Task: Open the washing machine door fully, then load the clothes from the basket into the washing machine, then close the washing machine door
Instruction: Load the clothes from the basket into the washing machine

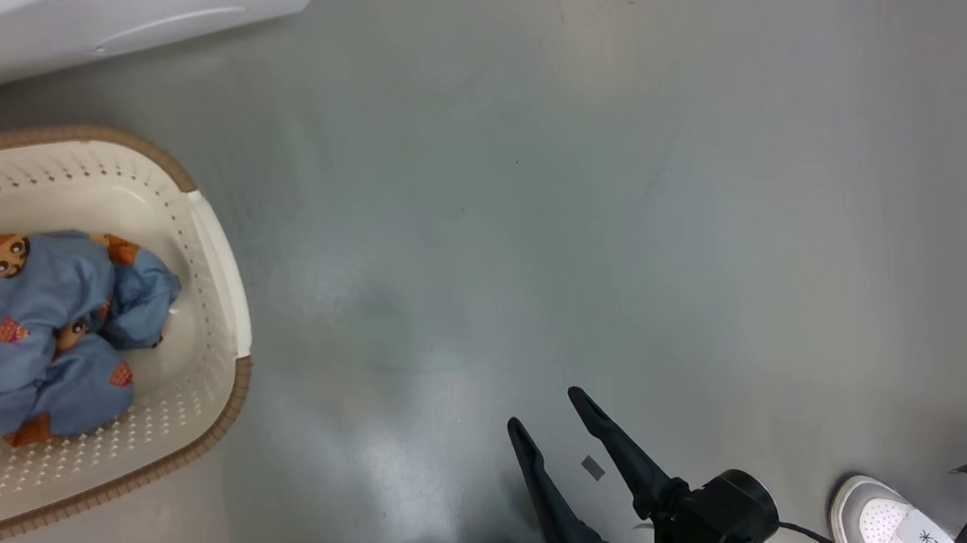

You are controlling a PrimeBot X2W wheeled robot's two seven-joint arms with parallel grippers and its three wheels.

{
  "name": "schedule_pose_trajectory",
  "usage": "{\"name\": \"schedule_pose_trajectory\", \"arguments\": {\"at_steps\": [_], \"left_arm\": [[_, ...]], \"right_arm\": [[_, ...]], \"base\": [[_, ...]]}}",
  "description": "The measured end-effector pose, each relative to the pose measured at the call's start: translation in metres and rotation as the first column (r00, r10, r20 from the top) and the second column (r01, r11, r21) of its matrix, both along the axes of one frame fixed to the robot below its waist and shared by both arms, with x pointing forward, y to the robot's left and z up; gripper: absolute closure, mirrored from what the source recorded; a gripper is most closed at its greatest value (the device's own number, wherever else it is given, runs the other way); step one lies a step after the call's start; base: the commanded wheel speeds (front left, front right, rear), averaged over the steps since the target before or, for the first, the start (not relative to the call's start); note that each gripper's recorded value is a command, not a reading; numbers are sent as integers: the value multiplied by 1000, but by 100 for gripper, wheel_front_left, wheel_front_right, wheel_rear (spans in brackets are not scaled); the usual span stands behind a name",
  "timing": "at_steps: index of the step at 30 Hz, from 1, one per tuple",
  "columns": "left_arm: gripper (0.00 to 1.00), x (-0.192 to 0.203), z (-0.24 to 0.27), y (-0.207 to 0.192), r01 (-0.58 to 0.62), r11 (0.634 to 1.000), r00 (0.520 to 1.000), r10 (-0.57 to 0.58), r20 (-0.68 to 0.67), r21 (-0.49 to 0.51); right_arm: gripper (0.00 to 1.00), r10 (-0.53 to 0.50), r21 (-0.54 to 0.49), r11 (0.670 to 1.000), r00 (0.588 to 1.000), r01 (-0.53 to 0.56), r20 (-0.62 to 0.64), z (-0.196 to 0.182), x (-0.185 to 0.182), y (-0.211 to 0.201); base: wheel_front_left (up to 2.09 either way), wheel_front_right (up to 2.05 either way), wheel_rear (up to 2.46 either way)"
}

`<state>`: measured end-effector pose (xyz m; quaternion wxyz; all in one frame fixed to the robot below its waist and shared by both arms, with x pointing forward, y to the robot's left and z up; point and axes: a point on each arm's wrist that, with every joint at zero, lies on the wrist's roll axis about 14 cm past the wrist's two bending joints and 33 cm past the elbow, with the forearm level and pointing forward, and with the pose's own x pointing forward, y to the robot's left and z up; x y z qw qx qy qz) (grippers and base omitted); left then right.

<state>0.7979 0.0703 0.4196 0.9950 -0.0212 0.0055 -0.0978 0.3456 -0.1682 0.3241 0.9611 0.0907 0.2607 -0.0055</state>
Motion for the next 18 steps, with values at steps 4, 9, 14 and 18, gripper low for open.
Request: {"name": "schedule_pose_trajectory", "arguments": {"at_steps": [4, 9, 14, 18], "left_arm": [[100, -2, -3, 5, -10, 1000, 999, 11, -37, 23], [13, -4, -6, 8, -10, 999, 997, 13, -70, 49], [0, -7, -13, 7, -9, 997, 994, 17, -108, 71], [0, -9, -20, 9, -24, 994, 988, 39, -149, 104]], "right_arm": [[0, 4, 5, 1000, 1000, -5, 8, 2, 1, 2], [0, 9, 9, 1000, 1000, -9, 16, 3, 3, 3], [0, 8, 7, 1000, 1000, -8, 21, 5, 3, 3], [0, 6, 6, 1000, 1000, -7, 25, 7, 3, 2]], "base": [[0, 0, 0], [0, 0, 0], [0, 0, 0], [0, 0, 0]]}}
